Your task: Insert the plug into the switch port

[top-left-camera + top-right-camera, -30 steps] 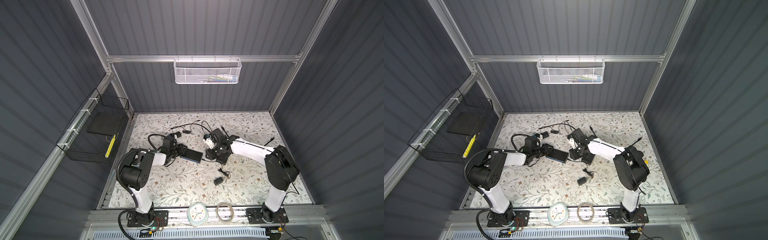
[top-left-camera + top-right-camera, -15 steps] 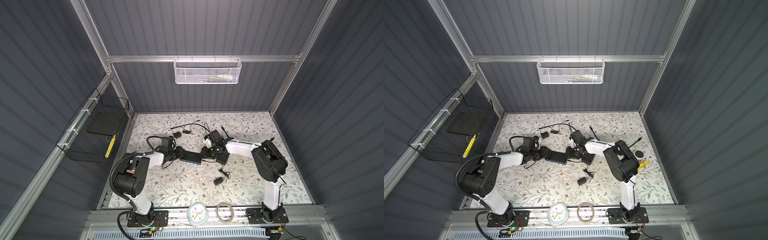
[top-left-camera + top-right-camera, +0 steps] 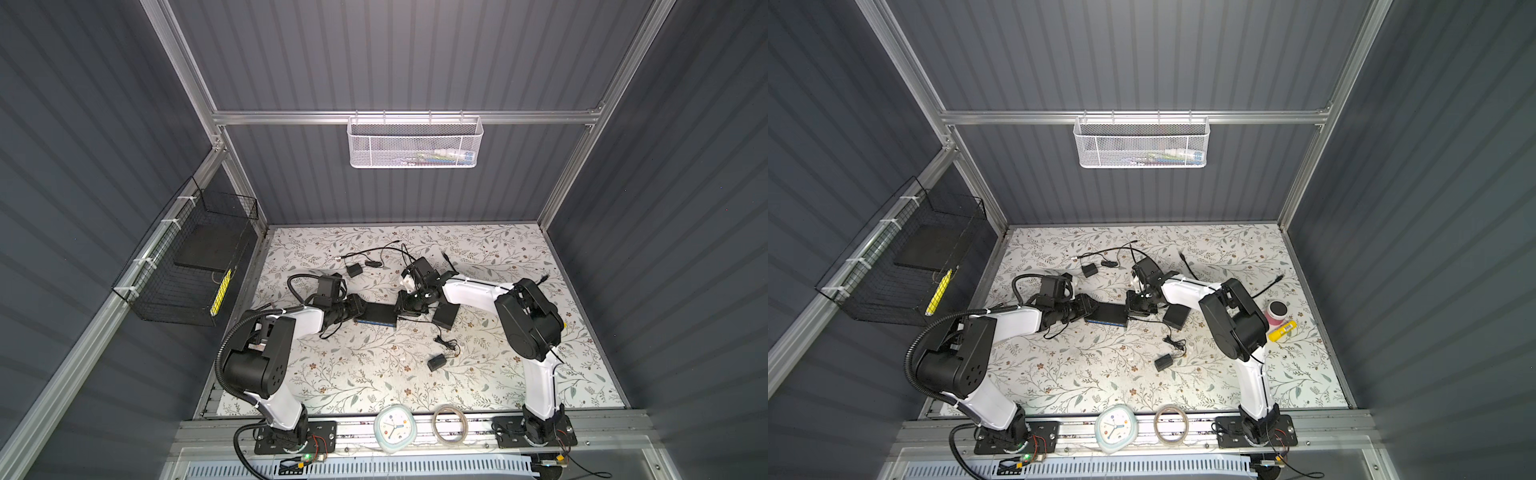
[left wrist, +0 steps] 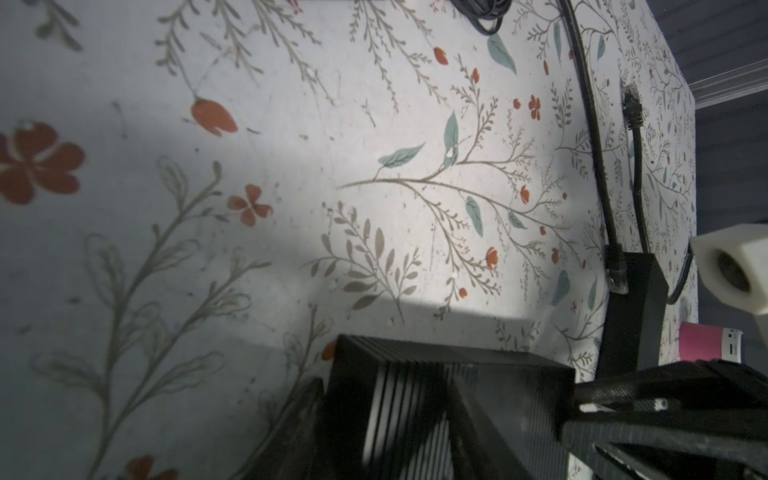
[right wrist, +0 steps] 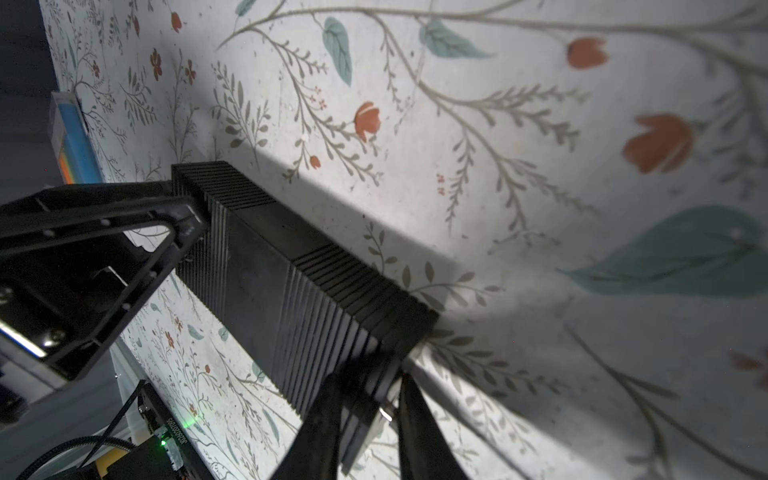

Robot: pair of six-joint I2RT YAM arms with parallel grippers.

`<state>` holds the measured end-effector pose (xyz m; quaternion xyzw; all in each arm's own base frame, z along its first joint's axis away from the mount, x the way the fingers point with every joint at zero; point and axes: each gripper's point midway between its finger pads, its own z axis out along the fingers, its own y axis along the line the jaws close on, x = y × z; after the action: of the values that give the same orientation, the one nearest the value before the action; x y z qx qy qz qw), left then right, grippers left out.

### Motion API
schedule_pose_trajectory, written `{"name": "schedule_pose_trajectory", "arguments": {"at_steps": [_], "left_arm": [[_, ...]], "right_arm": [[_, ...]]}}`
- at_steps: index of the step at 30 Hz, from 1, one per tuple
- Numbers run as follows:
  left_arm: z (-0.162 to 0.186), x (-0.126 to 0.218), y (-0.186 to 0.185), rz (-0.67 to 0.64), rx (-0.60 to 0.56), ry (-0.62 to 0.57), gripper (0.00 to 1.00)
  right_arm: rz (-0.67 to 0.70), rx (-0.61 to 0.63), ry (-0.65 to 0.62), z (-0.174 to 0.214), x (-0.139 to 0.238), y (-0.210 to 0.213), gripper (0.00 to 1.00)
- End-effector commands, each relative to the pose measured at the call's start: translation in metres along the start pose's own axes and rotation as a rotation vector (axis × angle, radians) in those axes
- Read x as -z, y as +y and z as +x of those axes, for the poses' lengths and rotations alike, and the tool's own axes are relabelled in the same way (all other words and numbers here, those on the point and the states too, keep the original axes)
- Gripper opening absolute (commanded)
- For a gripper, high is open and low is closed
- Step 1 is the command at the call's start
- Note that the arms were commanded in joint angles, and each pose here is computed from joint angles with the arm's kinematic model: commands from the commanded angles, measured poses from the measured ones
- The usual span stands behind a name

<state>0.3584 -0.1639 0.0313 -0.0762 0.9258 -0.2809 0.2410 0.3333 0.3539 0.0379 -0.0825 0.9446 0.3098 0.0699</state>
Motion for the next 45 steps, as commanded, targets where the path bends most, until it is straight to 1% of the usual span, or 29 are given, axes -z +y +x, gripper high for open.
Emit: {"name": "schedule_pose_trajectory", "arguments": {"at_steps": [1, 5, 7, 10, 12, 15, 20, 23, 24, 27, 34, 40, 45], "left_arm": [[0.082, -0.001, 0.057, -0.199, 0.067, 0.261, 0.48], [0.082, -0.002, 0.058, -0.203, 0.051, 0.267, 0.48], [0.082, -0.002, 0.059, -0.205, 0.042, 0.270, 0.48], [0.084, -0.002, 0.059, -0.204, 0.036, 0.275, 0.48], [0.084, -0.003, 0.058, -0.191, 0.033, 0.278, 0.48], [0.085, -0.004, 0.056, -0.182, 0.031, 0.284, 0.48], [0.084, -0.003, 0.052, -0.163, 0.019, 0.285, 0.48], [0.084, -0.004, 0.051, -0.155, 0.016, 0.290, 0.47], [0.085, -0.004, 0.050, -0.151, 0.017, 0.293, 0.47], [0.085, -0.005, 0.049, -0.144, 0.017, 0.296, 0.46], [0.088, -0.009, 0.050, -0.141, 0.022, 0.315, 0.45], [0.089, -0.009, 0.050, -0.139, 0.022, 0.322, 0.45], [0.090, -0.011, 0.050, -0.140, 0.019, 0.326, 0.44]], "right_arm": [[-0.085, 0.031, 0.023, 0.003, -0.007, 0.028, 0.27], [-0.073, 0.133, 0.013, -0.006, 0.014, 0.026, 0.34], [-0.051, 0.212, 0.016, -0.010, 0.027, 0.019, 0.36], [0.009, 0.367, 0.008, -0.013, 0.045, 0.005, 0.37], [0.031, 0.448, 0.020, -0.010, 0.052, -0.001, 0.37], [0.057, 0.558, 0.067, 0.001, 0.052, -0.010, 0.36], [0.113, 0.672, 0.110, 0.015, 0.046, -0.030, 0.35], [0.135, 0.715, 0.145, 0.021, 0.036, -0.037, 0.35], [0.172, 0.732, 0.150, 0.020, 0.033, -0.043, 0.35], [0.185, 0.761, 0.168, 0.023, 0.024, -0.044, 0.34], [0.185, 0.798, 0.189, 0.030, 0.010, -0.039, 0.32], [0.228, 0.816, 0.205, 0.029, 0.002, -0.047, 0.28], [0.223, 0.819, 0.207, 0.030, -0.001, -0.046, 0.24]]}}
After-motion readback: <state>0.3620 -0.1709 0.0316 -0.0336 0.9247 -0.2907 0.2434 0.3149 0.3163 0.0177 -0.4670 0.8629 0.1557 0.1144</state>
